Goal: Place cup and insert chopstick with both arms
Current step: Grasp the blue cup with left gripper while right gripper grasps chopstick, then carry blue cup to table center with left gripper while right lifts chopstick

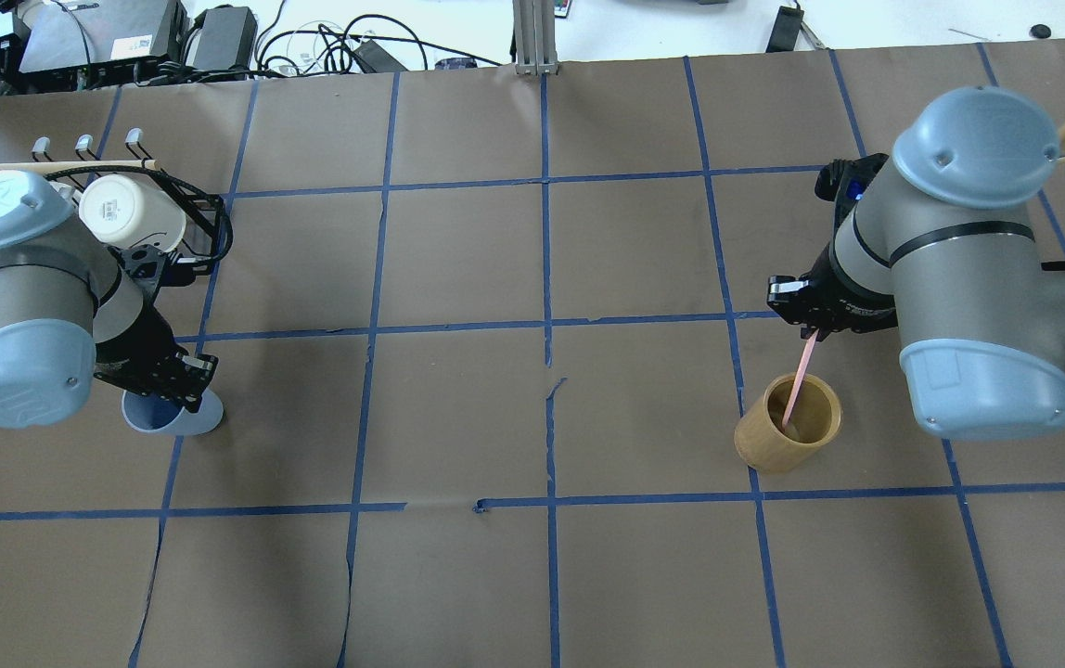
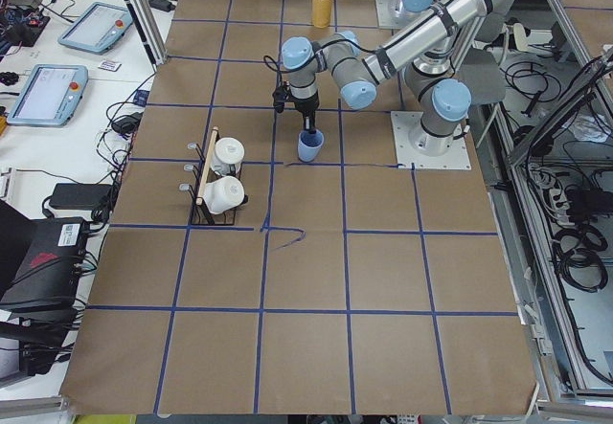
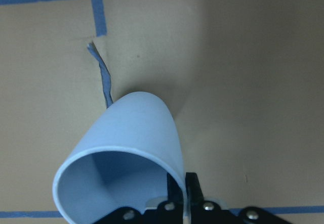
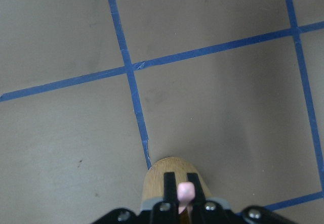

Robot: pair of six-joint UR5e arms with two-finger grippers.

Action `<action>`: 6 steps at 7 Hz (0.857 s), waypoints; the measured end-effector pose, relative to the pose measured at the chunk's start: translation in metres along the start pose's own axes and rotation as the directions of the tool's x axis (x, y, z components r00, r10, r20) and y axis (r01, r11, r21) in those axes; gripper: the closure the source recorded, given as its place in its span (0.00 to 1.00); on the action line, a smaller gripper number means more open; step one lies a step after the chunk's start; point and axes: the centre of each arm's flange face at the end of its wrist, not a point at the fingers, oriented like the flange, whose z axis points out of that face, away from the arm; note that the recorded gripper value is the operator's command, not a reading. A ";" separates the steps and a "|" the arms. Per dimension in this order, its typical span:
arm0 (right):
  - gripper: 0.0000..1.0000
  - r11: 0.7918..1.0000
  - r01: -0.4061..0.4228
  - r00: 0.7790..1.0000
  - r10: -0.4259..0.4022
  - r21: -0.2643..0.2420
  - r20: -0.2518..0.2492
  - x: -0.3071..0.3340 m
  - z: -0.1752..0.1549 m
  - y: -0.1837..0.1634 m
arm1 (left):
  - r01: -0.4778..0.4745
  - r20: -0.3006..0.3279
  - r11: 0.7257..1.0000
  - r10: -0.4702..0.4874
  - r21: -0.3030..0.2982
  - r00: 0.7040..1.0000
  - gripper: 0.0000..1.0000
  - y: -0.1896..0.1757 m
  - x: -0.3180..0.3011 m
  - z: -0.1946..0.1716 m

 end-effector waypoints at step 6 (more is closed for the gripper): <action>1.00 0.999 0.000 1.000 0.002 -0.048 0.028 -0.001 -0.220 -0.035 | 0.275 -0.090 0.956 -0.267 0.099 0.960 1.00 -0.068 0.190 -0.079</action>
